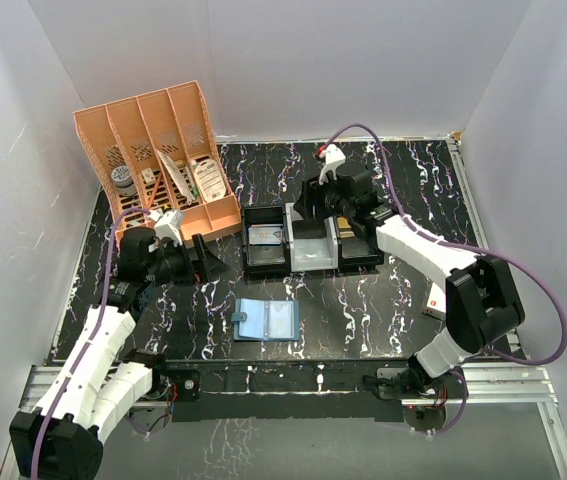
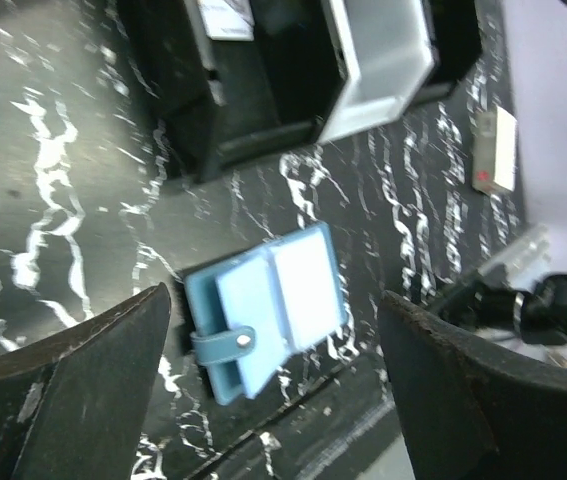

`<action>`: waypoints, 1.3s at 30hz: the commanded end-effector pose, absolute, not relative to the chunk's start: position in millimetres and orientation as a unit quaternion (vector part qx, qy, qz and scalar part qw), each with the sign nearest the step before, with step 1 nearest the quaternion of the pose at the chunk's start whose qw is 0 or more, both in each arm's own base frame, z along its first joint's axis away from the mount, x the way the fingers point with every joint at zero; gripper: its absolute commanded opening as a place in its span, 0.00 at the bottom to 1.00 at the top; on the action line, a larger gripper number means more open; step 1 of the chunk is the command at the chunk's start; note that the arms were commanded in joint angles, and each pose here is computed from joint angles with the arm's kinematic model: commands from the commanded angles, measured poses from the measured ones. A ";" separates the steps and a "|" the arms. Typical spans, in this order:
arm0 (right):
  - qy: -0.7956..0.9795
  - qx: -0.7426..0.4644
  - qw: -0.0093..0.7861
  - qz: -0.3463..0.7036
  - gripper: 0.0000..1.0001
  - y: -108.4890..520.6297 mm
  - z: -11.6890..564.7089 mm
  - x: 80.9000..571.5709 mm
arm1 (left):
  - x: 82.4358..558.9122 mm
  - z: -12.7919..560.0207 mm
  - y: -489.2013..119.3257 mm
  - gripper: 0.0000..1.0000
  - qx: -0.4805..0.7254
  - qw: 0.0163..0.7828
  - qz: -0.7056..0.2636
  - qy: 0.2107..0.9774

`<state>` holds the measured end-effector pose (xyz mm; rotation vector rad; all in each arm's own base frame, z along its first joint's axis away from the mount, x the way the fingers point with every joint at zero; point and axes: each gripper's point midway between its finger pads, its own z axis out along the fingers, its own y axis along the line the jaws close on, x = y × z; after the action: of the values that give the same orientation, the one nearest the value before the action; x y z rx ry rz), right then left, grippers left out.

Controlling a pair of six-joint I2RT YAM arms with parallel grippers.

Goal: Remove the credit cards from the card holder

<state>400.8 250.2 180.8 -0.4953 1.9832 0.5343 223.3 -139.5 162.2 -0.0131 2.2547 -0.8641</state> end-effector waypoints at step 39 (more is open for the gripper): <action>0.883 0.016 0.158 0.442 0.33 314.9 77.6 200.3 | 136.7 57.0 -196.5 0.56 -0.043 0.150 -0.330 0.931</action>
<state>199.8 304.4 69.3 0.0692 2.5659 1.1972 144.5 -199.0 51.3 -0.1470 2.6666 -0.9431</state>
